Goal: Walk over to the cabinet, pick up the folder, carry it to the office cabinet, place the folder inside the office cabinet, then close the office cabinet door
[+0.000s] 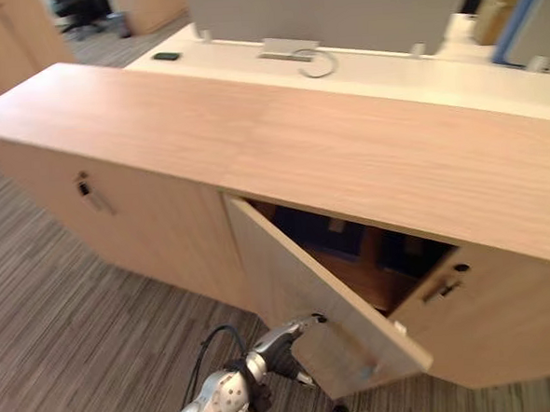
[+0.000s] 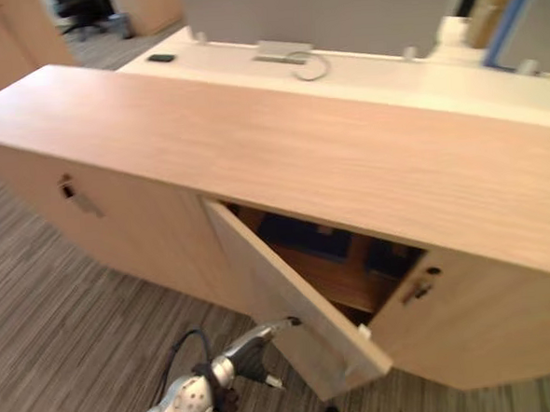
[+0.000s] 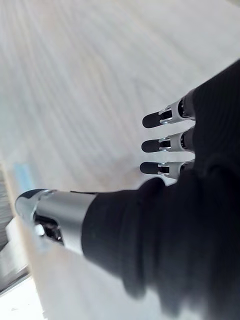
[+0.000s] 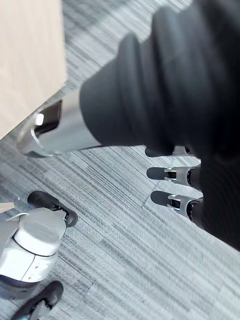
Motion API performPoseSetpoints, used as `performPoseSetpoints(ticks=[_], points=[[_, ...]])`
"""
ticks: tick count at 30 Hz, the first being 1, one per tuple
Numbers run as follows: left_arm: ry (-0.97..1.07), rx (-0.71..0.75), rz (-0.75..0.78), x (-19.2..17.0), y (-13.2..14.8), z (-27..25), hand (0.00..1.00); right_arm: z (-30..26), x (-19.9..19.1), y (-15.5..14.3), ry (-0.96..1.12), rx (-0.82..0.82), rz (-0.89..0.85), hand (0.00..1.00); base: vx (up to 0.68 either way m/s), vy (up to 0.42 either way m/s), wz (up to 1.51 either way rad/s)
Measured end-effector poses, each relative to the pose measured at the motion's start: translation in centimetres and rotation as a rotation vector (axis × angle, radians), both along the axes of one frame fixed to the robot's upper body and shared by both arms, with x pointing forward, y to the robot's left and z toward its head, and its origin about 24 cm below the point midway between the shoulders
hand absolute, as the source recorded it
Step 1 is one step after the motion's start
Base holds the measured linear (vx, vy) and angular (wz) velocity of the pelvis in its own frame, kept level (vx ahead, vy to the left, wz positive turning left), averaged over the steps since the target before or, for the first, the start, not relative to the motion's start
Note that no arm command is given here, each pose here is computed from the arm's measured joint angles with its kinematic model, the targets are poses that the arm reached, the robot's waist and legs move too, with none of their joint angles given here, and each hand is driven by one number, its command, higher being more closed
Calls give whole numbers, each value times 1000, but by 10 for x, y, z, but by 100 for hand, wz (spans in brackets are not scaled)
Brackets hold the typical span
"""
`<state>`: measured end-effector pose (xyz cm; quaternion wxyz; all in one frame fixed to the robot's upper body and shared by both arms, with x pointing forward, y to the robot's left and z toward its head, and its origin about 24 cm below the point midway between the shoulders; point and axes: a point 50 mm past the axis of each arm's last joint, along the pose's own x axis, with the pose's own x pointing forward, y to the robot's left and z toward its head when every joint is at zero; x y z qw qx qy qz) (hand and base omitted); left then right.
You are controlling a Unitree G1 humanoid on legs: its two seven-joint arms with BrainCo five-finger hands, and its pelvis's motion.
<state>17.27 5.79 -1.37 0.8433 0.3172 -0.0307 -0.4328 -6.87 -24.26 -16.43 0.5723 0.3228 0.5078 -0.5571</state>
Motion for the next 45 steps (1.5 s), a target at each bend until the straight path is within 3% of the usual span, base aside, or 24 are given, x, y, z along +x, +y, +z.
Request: performPoseSetpoints(ticks=[6,15,22,27,34,37,41,45], points=[[-16,-73,-140,9,-41,13,0,0,-1,2,-16,-1,-72,0,53,-46,-67],[15,-50,-51,20,-27,4,0,-5,23,7,-38,26,43,0,65,-27,-58],[97,-91,19,2,-24,-7,0,-5,56,-3,-94,-37,175,0,29,246,-86],[131,-52,111,0,-1,-17,0,-6,48,14,-79,-9,254,0,111,153,-35],[244,9,420,4,62,-45,0,-7,63,19,-113,-5,364,0,166,22,-5],[397,-25,656,-4,89,-72,0,-8,69,26,-125,18,432,0,93,19,3],[669,-149,1084,-35,134,-110,0,-9,75,31,-138,28,501,0,9,4,-1],[837,-253,1403,-74,158,-133,0,-8,77,32,-143,21,540,0,-50,16,6]])
